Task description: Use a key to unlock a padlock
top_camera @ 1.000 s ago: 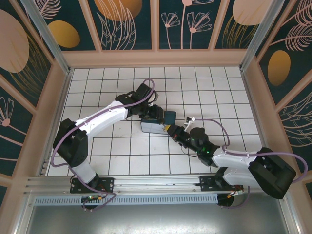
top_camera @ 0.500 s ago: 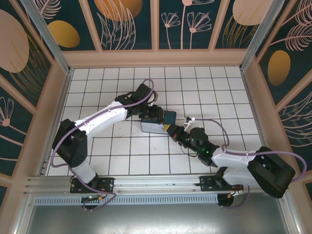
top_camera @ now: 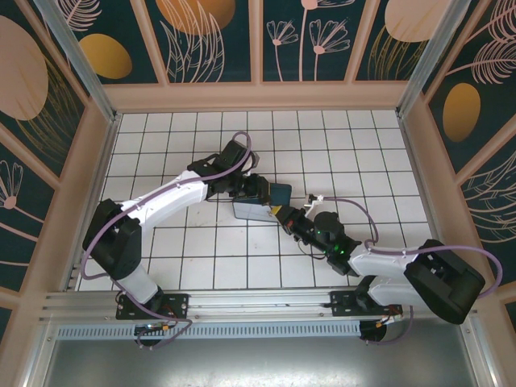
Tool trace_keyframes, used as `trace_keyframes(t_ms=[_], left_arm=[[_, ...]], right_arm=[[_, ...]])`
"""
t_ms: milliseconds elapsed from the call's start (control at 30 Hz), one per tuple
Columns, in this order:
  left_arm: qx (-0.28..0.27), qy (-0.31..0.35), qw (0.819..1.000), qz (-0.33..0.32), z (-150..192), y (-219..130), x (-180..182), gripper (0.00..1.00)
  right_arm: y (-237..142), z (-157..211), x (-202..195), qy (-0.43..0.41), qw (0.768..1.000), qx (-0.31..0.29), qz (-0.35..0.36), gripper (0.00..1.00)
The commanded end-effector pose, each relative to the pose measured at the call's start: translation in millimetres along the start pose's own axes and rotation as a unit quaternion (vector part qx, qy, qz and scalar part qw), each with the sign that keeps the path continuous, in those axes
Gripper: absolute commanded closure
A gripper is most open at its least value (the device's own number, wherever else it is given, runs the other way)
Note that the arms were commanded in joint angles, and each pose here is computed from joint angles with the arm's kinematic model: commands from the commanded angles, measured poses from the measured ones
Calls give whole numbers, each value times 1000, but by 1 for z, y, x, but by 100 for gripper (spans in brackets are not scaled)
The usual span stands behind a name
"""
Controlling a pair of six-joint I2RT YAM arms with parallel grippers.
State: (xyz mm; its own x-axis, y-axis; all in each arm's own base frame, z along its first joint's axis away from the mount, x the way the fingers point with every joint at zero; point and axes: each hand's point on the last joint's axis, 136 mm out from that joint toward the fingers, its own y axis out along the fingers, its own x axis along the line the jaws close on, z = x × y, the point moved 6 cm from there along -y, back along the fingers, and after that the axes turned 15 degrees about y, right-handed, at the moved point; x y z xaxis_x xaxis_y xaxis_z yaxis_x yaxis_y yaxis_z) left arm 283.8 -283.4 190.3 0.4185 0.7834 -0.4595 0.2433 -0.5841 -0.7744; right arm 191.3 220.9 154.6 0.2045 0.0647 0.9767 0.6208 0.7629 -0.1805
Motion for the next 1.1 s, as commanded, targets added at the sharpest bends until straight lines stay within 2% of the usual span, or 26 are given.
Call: trace_keyframes(t_ms=[0,367,667,900,1067], left_arm=[[90,-39,995,-24,40,19,19,63],[104,-45,993,-22,44,20,18,65],[113,-37,992,-40,44,26,24,65],[111,-37,992,-46,43,26,26,64],[109,-35,992,-53,45,25,28,58]], right_arm=[[-2,-8,8,22,999,-29,-30,100],[-6,-12,9,64,996,-57,-41,100],[1,-1,10,54,998,-8,-39,100],[1,4,10,58,998,3,-37,100],[-1,5,8,85,996,2,-41,100]])
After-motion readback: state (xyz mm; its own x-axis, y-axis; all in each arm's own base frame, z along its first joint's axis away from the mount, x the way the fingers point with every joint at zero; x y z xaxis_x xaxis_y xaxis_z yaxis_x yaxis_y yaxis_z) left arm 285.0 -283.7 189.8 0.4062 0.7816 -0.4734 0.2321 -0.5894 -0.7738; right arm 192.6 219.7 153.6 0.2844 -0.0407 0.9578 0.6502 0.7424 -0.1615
